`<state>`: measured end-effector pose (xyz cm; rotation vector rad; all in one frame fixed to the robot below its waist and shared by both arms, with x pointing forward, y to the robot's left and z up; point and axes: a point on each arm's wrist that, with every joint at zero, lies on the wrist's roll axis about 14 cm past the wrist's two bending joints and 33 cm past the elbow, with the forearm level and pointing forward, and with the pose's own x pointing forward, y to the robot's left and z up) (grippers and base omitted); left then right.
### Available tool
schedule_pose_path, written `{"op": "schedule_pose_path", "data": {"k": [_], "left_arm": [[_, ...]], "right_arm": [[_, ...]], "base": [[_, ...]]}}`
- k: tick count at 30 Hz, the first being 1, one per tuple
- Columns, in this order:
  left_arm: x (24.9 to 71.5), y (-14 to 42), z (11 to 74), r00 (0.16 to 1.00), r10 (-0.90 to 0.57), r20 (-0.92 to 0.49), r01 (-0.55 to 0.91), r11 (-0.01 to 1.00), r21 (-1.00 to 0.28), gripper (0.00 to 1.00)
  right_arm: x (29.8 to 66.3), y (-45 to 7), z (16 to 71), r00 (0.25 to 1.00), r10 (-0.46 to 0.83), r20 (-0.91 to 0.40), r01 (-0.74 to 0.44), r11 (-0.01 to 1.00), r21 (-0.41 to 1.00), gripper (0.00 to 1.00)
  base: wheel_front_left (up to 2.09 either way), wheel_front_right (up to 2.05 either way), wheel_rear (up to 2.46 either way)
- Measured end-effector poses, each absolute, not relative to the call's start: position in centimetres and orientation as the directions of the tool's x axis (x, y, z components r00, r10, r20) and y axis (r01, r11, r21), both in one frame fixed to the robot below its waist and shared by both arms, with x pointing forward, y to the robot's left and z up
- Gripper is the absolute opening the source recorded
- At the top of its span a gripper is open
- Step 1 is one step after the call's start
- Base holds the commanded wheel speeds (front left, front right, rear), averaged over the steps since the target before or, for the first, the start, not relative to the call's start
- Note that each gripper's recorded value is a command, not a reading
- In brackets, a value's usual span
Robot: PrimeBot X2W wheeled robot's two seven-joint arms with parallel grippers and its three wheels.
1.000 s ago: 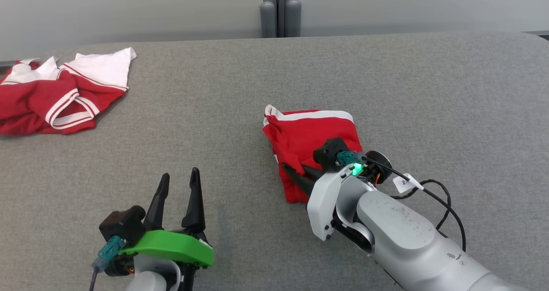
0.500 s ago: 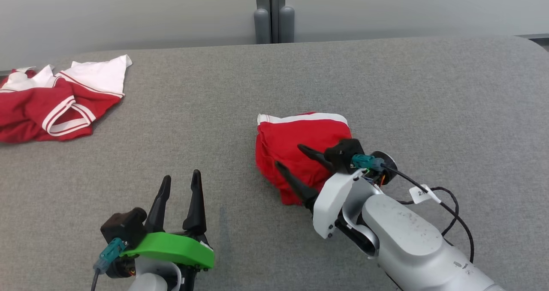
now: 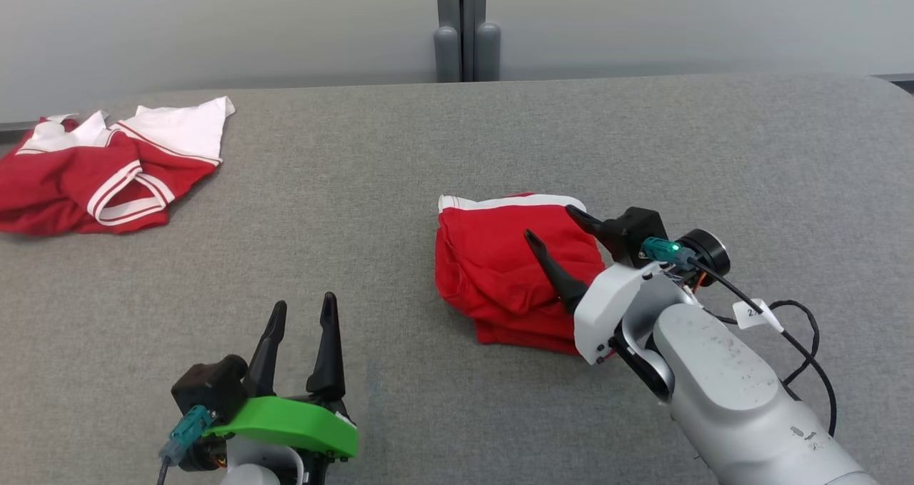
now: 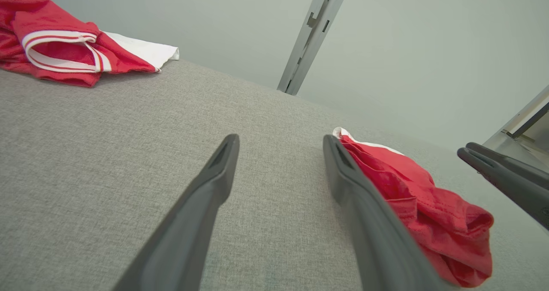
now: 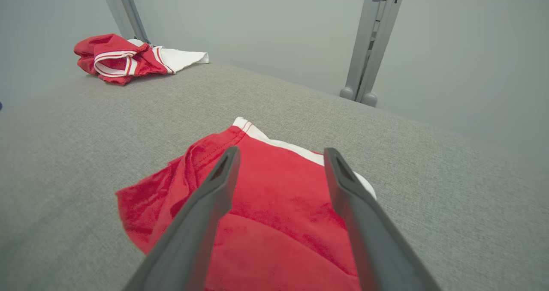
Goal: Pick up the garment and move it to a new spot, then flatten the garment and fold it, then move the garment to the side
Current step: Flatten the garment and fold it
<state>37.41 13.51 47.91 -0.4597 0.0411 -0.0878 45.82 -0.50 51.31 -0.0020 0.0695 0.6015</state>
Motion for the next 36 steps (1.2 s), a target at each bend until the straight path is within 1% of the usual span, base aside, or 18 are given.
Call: {"op": "schedule_pose_path", "data": {"k": [2, 3, 8, 12, 19, 23, 27, 31, 33, 36], "left_arm": [[37.3, 13.8, 47.8, 0.996, -0.085, -0.022, 0.067, 0.895, -0.441, 1.00], [37.2, 13.9, 47.8, 0.996, -0.082, -0.023, 0.063, 0.895, -0.441, 1.00], [36.8, 15.1, 47.5, 0.998, -0.047, -0.033, 0.028, 0.898, -0.440, 1.00], [36.5, 16.0, 47.3, 0.999, -0.018, -0.038, -0.001, 0.900, -0.436, 1.00], [36.3, 16.7, 47.1, 0.999, 0.005, -0.045, -0.024, 0.899, -0.437, 1.00], [36.4, 16.7, 46.8, 0.999, 0.004, -0.053, -0.027, 0.900, -0.435, 1.00], [36.5, 16.6, 46.5, 0.998, 0.001, -0.063, -0.028, 0.899, -0.436, 1.00], [36.7, 16.3, 46.5, 0.998, -0.010, -0.058, -0.016, 0.901, -0.433, 1.00], [36.9, 16.1, 46.8, 0.999, -0.020, -0.050, -0.003, 0.905, -0.425, 1.00], [37.1, 15.7, 47.1, 0.998, -0.042, -0.036, 0.024, 0.916, -0.401, 1.00]], "right_arm": [[46.0, -0.6, 50.4, 0.819, 0.566, -0.098, -0.570, 0.821, -0.025, 0.08], [46.1, -0.5, 50.0, 0.817, 0.566, -0.110, -0.572, 0.820, -0.033, 0.00], [45.5, 0.7, 47.5, 0.785, 0.590, -0.189, -0.608, 0.791, -0.058, 0.00], [44.0, 2.7, 45.8, 0.736, 0.637, -0.229, -0.663, 0.747, -0.053, 0.00], [41.6, 6.4, 45.3, 0.643, 0.729, -0.235, -0.753, 0.658, -0.019, 0.00], [40.3, 7.5, 44.3, 0.594, 0.757, -0.271, -0.788, 0.615, -0.009, 0.00], [40.1, 7.6, 43.8, 0.579, 0.762, -0.289, -0.799, 0.602, -0.014, 0.00], [40.5, 7.5, 44.9, 0.594, 0.767, -0.244, -0.792, 0.610, -0.011, 0.00], [41.1, 7.2, 45.9, 0.613, 0.763, -0.205, -0.781, 0.624, -0.015, 0.14], [42.0, 6.5, 47.6, 0.652, 0.744, -0.145, -0.753, 0.658, -0.011, 0.44]], "base": [[0.00, 0.00, 0.00], [0.00, 0.00, 0.00], [0.00, 0.00, 0.00], [0.00, 0.00, 0.00], [0.00, 0.00, 0.00], [0.00, 0.00, 0.00], [0.00, 0.00, 0.00], [0.00, 0.00, 0.00], [0.00, 0.00, 0.00], [0.00, 0.00, 0.00]]}}
